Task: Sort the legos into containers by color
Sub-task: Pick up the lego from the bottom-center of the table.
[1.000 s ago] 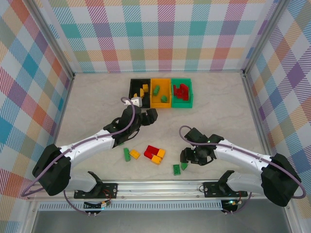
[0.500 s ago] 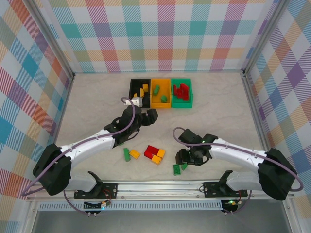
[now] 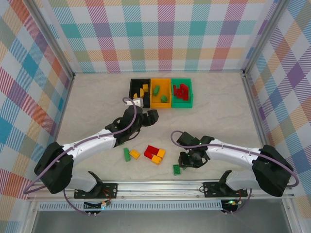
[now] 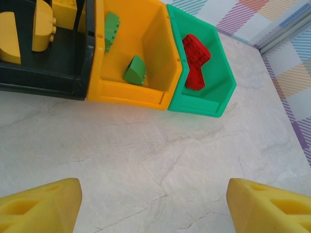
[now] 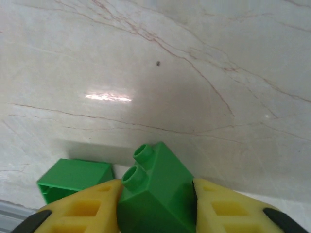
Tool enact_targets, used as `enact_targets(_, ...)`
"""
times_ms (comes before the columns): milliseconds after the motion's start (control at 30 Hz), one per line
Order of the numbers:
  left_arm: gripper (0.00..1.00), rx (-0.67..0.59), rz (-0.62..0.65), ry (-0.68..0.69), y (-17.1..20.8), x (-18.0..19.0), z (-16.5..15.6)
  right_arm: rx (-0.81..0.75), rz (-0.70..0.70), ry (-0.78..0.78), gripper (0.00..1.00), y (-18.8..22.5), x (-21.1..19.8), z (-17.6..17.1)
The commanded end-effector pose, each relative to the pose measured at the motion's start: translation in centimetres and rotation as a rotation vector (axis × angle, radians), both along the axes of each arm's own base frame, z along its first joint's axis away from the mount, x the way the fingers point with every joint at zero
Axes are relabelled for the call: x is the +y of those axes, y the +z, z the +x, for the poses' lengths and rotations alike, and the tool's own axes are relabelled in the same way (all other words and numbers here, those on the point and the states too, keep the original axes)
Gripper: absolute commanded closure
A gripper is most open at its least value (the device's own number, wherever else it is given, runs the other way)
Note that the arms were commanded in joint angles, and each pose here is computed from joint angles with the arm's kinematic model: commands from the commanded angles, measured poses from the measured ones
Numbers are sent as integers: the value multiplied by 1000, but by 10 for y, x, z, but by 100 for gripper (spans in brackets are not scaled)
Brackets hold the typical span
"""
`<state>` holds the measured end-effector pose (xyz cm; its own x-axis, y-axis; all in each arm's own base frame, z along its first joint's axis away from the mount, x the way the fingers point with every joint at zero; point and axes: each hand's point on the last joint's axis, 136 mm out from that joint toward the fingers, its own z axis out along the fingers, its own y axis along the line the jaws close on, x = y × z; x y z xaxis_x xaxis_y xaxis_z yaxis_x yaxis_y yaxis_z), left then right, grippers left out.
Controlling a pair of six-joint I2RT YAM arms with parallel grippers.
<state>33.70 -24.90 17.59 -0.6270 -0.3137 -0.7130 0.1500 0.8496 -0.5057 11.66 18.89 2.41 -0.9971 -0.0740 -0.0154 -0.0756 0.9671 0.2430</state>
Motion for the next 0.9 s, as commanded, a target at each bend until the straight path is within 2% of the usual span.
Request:
enact_targets(0, 22, -25, -43, 6, 14, -3, 5, -22, 7, 8, 68, -2, 7, 7)
enact_targets(167, 22, -35, -31, 25, 15, 3, 4, -92, -18, 33, 70, 12, 8, 21)
enact_targets(333, 22, -26, -24, 32, 11, 5, 4, -192, 23, 32, 70, 27, 25, 45)
enact_targets(533, 22, 11, 4, 42, 7, 7, 3, -310, 23, 57, 71, 46, 48, 86)
enact_targets(867, 22, 112, 79, 194, -8, 47, -3, -426, 159, 22, 71, 86, 84, 174)
